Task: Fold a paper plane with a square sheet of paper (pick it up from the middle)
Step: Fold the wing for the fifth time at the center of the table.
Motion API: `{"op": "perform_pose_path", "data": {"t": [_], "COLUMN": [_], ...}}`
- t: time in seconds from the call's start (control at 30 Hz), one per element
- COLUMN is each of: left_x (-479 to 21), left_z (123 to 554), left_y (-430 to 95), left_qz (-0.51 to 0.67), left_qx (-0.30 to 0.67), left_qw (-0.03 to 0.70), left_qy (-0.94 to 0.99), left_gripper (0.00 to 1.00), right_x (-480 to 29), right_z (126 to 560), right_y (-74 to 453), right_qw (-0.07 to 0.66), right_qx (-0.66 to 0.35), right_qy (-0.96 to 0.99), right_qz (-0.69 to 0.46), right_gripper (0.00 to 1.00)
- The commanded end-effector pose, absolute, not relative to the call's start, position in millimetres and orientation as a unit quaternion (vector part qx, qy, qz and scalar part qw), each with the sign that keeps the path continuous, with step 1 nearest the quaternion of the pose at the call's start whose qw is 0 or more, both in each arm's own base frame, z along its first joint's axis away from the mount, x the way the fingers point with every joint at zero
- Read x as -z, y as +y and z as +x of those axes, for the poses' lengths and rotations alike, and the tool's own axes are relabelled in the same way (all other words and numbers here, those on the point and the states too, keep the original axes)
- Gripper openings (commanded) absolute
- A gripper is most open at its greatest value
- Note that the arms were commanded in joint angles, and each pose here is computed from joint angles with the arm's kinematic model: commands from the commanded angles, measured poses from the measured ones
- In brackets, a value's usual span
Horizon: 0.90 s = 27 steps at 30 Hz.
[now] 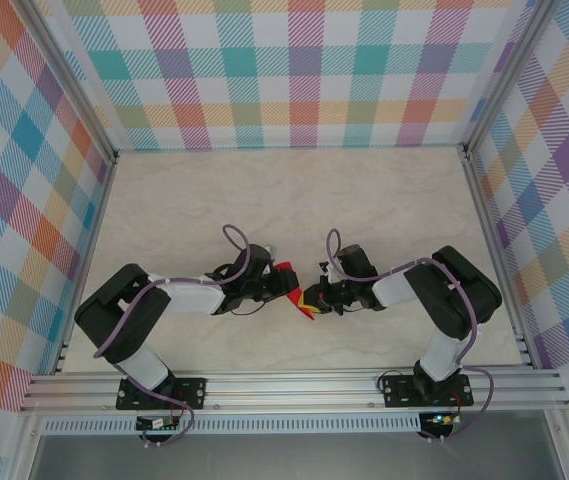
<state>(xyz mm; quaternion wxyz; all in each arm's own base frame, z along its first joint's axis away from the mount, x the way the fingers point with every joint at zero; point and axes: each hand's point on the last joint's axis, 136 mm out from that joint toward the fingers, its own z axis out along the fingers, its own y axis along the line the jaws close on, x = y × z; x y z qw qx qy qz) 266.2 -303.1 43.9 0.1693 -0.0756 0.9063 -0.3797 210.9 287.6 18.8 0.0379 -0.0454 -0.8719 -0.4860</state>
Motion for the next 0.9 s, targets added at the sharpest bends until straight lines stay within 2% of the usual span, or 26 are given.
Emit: {"op": "perform_pose_path", "data": {"t": [0.0, 0.33, 0.5, 0.7, 0.87], "left_x": [-54, -24, 3, 17, 14], "left_z": [273, 274, 263, 252, 252], "left_y": [-321, -317, -308, -300, -301], "left_qz": [-0.059, -0.067, -0.071, -0.073, -0.065], "left_qx": [0.402, 0.367, 0.337, 0.321, 0.321], "left_qw": [0.177, 0.158, 0.132, 0.114, 0.115], "left_qy": [0.896, 0.914, 0.929, 0.937, 0.938], "left_gripper": [0.40, 0.37, 0.35, 0.34, 0.34], "right_x": [22, 24, 18, -7, -29], "right_z": [201, 199, 200, 203, 203], "right_y": [264, 261, 260, 260, 263], "right_qw": [0.059, 0.060, 0.053, 0.030, 0.016], "right_qx": [0.418, 0.410, 0.406, 0.404, 0.419], "right_qy": [-0.901, -0.904, -0.907, -0.912, -0.907], "right_qz": [-0.101, -0.104, -0.096, -0.060, -0.028], "right_gripper": [0.03, 0.04, 0.09, 0.16, 0.18]}}
